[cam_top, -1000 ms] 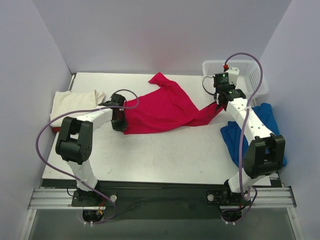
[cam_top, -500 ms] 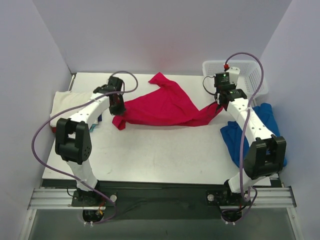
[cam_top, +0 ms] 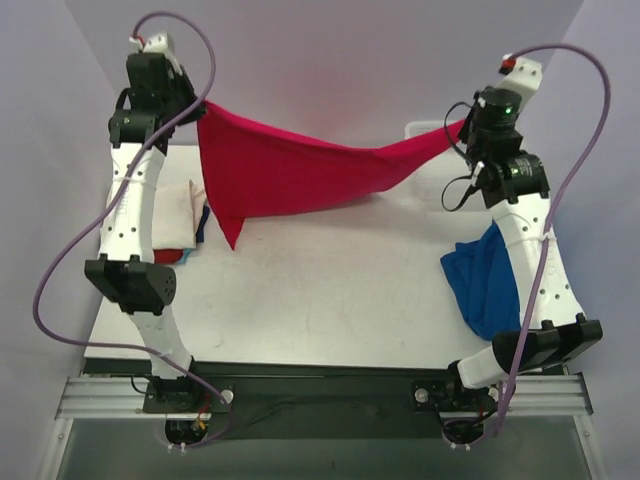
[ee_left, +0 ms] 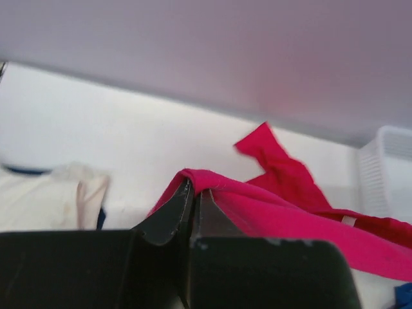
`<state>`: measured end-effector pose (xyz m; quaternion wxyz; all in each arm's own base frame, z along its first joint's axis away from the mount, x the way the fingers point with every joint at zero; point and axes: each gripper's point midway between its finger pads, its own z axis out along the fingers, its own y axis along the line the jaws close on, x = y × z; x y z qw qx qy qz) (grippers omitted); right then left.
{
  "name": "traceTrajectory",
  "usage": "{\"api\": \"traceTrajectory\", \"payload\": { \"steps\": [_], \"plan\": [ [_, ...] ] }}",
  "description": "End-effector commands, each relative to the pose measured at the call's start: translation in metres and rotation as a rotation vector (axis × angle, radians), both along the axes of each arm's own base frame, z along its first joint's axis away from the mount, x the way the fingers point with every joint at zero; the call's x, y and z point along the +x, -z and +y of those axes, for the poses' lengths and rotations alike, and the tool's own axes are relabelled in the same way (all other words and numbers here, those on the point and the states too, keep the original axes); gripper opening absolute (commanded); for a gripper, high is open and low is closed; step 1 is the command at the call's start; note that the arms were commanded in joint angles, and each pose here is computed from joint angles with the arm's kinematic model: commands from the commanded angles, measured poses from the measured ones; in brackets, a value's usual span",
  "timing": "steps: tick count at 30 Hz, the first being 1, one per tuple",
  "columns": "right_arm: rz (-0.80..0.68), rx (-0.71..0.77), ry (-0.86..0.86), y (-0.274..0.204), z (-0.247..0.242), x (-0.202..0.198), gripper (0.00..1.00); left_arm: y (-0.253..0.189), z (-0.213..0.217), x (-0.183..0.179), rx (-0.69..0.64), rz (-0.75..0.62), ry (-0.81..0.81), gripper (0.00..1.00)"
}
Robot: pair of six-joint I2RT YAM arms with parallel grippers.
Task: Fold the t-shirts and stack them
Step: Flatten out the tshirt
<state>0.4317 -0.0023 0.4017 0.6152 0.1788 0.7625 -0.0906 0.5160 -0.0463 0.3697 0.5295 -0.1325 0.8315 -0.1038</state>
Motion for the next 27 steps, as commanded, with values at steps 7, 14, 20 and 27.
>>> {"api": "traceTrajectory", "payload": {
  "steps": [7,14,20,27],
  "plan": [
    [-0.231,0.036,-0.100,-0.098,0.017,0.018,0.00,-0.076,-0.027,0.056,-0.176,-0.297,0.229,0.00],
    [-0.387,0.010,-0.176,-0.167,0.026,-0.019,0.00,-0.110,-0.026,0.030,-0.152,-0.382,0.249,0.00],
    [-0.523,-0.045,-0.263,-0.218,0.039,-0.081,0.00,-0.161,-0.015,-0.024,-0.071,-0.480,0.221,0.00],
    [-0.693,-0.070,-0.297,-0.266,0.034,-0.147,0.00,-0.217,0.007,-0.083,-0.003,-0.579,0.162,0.00]
  ]
}}
